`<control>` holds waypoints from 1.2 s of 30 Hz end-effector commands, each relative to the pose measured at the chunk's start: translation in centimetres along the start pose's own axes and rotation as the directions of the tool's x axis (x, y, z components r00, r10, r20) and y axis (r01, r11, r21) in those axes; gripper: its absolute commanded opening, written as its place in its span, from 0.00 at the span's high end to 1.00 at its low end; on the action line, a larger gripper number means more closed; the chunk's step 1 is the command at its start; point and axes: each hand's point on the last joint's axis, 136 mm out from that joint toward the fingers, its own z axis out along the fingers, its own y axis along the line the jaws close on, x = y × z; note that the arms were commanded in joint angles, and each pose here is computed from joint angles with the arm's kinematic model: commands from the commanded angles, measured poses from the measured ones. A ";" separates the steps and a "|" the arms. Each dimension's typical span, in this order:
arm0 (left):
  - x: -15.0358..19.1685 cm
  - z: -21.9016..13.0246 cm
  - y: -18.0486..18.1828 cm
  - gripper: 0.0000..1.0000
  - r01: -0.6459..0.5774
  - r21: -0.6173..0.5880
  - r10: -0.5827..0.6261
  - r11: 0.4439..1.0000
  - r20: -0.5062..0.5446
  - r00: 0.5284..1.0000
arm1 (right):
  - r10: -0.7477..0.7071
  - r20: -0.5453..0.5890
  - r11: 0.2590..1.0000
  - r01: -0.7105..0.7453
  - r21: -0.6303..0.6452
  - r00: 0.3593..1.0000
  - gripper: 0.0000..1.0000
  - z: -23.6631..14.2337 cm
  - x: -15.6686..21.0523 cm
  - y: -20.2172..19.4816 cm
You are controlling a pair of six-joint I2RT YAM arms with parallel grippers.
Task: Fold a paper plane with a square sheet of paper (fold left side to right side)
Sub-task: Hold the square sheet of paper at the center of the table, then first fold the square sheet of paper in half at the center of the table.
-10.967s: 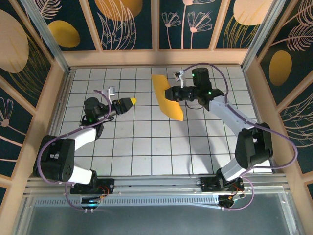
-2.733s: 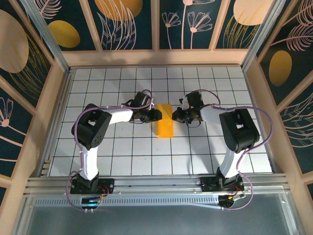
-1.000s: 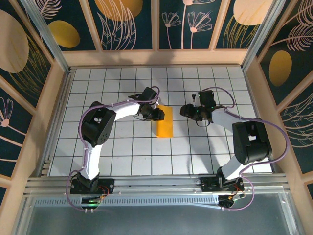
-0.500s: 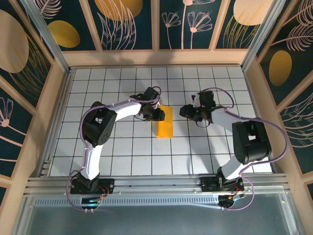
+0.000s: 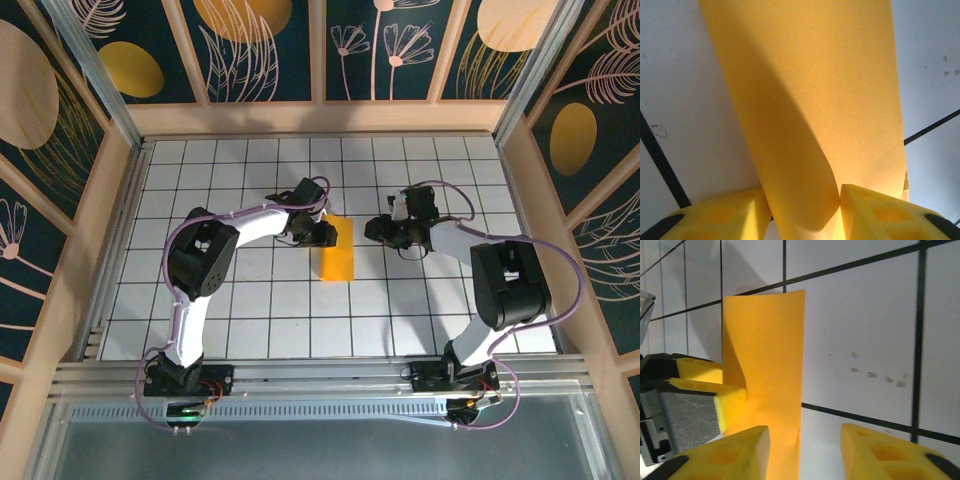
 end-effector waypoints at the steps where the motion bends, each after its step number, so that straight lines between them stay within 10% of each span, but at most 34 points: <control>1: 1.7 3.2 4.7 0.56 0.013 -0.156 -0.019 0.988 -0.037 0.999 | 0.005 -0.067 0.993 -0.013 -0.113 0.998 0.74 1.6 1.6 1.8; 9: 1.8 3.3 4.9 0.57 0.013 -0.161 -0.019 0.987 -0.038 0.999 | 0.002 -0.131 0.989 -0.022 -0.150 0.991 1.00 4.5 2.6 2.9; 23: 0.4 1.8 4.3 0.54 0.019 -0.159 -0.015 0.987 0.030 0.999 | 0.064 -0.212 0.998 -0.063 0.015 0.975 1.00 6.5 6.0 -2.2; 36: -3.9 -6.6 -0.2 0.40 -0.004 0.015 0.000 1.000 0.252 0.968 | 0.084 -0.245 0.993 -0.060 0.106 0.966 1.00 6.9 7.5 -4.7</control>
